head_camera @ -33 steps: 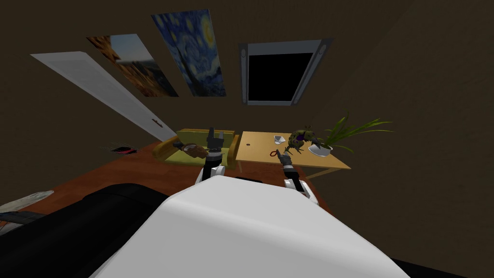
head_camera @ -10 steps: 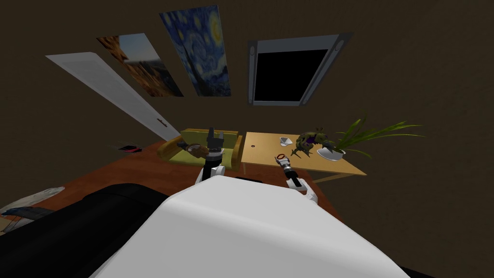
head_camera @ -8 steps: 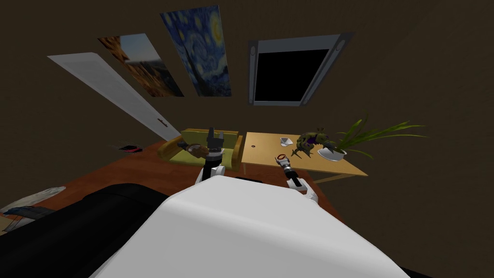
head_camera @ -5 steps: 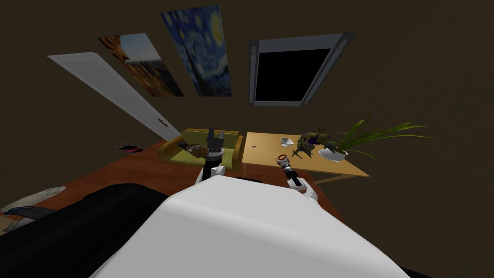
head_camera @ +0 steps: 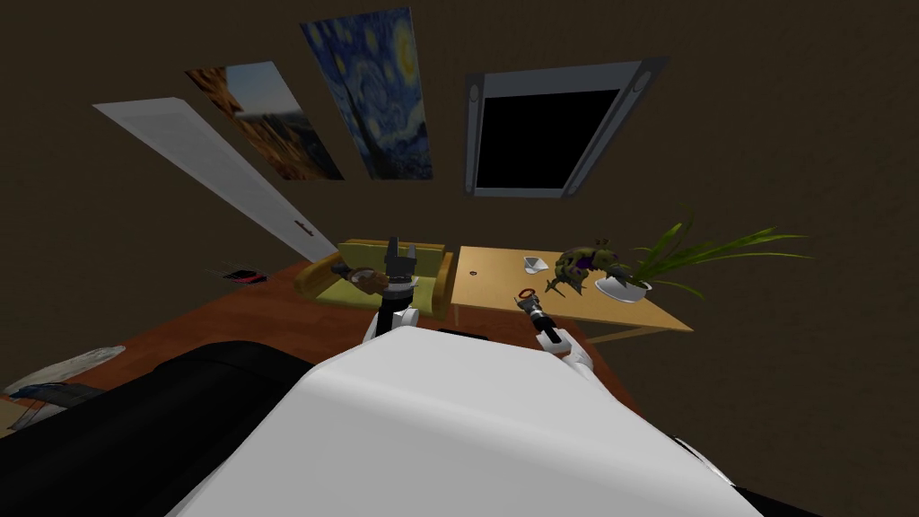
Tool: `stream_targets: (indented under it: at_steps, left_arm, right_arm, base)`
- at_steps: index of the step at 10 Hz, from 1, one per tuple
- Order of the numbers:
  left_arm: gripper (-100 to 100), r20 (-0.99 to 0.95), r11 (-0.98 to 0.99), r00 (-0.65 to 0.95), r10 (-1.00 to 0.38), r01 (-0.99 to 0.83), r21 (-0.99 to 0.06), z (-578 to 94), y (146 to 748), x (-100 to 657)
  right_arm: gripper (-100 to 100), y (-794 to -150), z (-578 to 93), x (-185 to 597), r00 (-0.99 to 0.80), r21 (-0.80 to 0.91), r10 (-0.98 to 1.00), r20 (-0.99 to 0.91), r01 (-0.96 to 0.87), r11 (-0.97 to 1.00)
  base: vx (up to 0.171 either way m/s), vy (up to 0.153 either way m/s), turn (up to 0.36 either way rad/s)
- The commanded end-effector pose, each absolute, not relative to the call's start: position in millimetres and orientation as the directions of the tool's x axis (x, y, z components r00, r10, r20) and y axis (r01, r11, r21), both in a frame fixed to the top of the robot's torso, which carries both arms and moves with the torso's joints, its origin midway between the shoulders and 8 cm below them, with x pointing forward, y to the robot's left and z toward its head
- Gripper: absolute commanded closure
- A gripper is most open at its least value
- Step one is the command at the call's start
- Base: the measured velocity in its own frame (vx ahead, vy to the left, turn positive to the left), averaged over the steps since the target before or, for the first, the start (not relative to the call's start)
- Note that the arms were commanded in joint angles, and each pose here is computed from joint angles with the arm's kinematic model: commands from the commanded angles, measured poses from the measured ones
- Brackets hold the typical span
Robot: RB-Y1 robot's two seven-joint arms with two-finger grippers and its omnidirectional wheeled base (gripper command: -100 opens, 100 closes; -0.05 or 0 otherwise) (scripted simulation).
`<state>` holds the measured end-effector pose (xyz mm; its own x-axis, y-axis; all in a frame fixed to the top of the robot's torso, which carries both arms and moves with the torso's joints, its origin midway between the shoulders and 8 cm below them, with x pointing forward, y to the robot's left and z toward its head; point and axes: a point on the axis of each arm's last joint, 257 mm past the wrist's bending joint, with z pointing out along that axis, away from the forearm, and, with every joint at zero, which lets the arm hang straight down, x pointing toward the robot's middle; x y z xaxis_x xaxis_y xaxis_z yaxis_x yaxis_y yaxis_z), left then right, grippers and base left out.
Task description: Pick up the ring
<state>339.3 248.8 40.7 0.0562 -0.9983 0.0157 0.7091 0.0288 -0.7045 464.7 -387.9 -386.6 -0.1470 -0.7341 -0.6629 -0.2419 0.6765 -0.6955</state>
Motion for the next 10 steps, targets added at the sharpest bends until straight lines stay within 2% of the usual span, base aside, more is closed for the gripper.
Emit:
stream_targets:
  at_steps: [1, 10]
  left_arm:
    - [0, 0.016, 0.029, 0.056, -0.998, 0.709, -0.705, 40.7, 248.8, 339.3]
    - [0, 0.016, 0.029, 0.056, -0.998, 0.709, -0.705, 40.7, 248.8, 339.3]
  right_arm:
    - [-100, -396.1, -395.0, 462.7, -0.153, -0.731, -0.775, -0.614, -0.261, 0.63]
    - [-100, -450.3, -423.0, 462.9, -0.146, -0.864, -0.947, -0.285, -0.388, 0.32]
  base:
    - [0.019, 0.013, 0.008]
    - [0.02, 0.013, 0.006]
